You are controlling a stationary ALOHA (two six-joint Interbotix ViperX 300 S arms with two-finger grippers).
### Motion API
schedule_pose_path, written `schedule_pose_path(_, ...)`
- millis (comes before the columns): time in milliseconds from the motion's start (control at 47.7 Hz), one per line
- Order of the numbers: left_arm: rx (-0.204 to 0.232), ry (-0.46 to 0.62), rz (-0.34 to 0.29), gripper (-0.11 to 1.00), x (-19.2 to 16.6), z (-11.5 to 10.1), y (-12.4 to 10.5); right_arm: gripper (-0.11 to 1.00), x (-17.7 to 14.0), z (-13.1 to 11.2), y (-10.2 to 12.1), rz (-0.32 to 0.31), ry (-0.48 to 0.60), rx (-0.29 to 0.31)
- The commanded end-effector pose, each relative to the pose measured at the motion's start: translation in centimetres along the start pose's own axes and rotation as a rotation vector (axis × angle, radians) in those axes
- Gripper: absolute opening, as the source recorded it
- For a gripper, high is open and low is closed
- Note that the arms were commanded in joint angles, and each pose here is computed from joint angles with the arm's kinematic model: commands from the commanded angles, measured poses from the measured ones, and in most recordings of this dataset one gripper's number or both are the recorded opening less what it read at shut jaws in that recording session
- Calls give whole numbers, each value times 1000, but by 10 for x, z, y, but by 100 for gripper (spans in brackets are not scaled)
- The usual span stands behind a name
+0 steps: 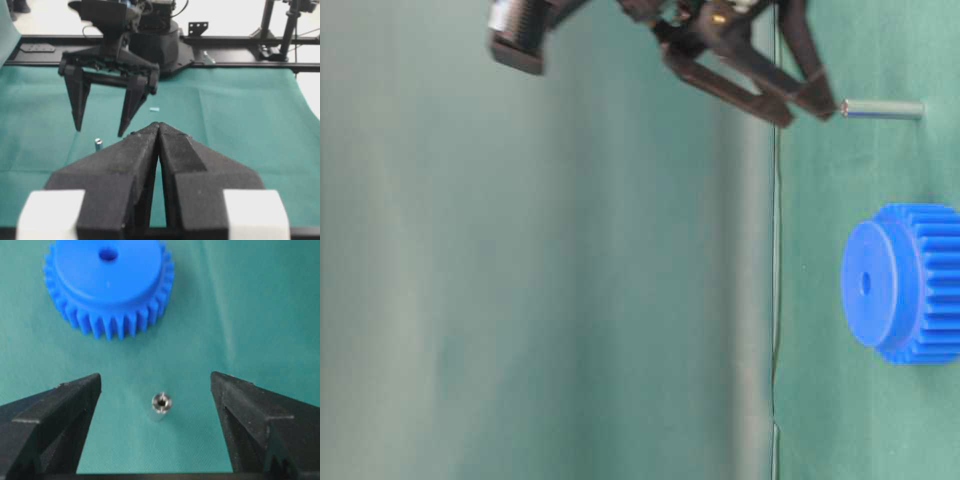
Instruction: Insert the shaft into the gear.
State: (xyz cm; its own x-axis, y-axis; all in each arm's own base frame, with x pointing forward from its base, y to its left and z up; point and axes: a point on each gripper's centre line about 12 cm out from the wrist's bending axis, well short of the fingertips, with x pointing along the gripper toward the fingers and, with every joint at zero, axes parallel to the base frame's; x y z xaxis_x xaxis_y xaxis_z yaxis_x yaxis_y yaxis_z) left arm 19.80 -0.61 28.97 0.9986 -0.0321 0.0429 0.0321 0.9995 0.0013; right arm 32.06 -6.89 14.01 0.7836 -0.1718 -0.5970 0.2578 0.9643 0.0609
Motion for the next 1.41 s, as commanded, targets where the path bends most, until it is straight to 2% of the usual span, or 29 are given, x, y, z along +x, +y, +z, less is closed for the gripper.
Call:
schedule_pose_path(0,3,-25,-2,0,3,10,0,89,2,8,0,-1,-32,12)
schedule_pose_path(189,3,-25,-2,0,3,10,0,88,12,-3,-2,-8,-5,26)
schedule_pose_path(399,3,-21,-2,0,3,10,0,84,14,-4,-2,-9,-10,25)
schedule_pose_path(504,3,-11,-2,0,3,8,0,71,14,-5,-2,-9,-4,25)
schedule_pose_path(671,3,-12,-2,0,3,9,0,31,14,-11,-2,-10,41,21)
schedule_pose_path(755,3,-11,-2,0,3,9,0,16,14,-11,-2,-11,45,23)
schedule_pose_path(1049,3,-9,-2,0,3,8,0,17,14,-3,-2,-9,27,21)
schedule_pose_path(1385,4,-5,-2,0,3,8,0,17,-18,45,3,2,37,11)
